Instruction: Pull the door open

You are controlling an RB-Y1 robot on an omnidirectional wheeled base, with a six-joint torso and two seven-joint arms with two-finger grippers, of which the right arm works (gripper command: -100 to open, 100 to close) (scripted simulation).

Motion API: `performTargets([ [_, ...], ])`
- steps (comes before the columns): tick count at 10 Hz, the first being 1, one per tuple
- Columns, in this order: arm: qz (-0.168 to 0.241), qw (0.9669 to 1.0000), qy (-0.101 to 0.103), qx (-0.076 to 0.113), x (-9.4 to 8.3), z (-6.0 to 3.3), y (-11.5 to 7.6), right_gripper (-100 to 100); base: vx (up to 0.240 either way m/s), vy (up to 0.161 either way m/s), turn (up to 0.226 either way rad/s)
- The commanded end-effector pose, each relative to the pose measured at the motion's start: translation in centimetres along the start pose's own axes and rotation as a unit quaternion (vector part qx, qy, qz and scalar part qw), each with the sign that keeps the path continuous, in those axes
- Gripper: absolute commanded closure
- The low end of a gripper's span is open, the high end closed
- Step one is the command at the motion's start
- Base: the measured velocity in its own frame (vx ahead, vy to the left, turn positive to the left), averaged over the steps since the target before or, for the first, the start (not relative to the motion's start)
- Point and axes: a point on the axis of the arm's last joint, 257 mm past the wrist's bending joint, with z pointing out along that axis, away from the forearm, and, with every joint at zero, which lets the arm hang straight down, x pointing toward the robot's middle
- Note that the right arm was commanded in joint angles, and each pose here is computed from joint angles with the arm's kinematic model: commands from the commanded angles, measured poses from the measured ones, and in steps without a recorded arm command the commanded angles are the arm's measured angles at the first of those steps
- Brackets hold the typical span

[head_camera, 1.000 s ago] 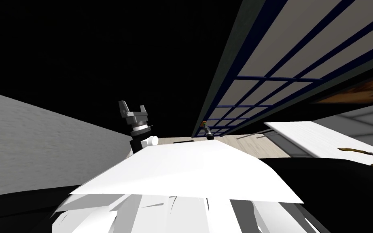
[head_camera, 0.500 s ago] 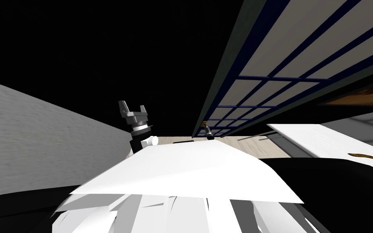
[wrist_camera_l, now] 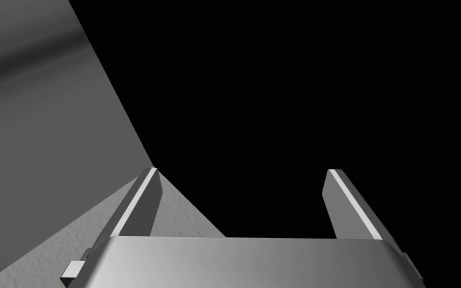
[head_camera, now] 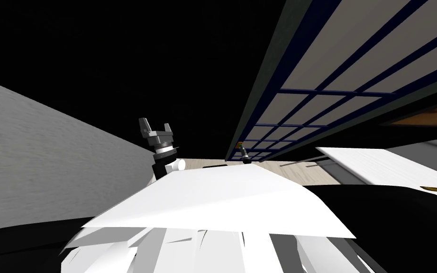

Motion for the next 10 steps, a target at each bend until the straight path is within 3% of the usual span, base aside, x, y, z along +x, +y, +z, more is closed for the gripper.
performTargets([
  [1,0.036,0.9994,0.003,-0.001,0.92,-0.07,0.52,100,-0.034,-0.013,0.107],
  [5,0.062,0.9981,-0.002,0.001,0.64,-0.07,0.37,100,-0.038,-0.006,0.056],
  [6,0.087,0.9962,-0.007,0.004,0.37,-0.08,0.23,100,-0.024,0.022,0.113],
  [7,0.052,0.9987,-0.002,0.003,0.57,-0.03,0.18,-100,-0.035,0.016,-0.052],
  [10,0.023,0.9997,0.003,0.000,0.93,0.28,0.46,-100,-0.023,0.016,-0.072],
])
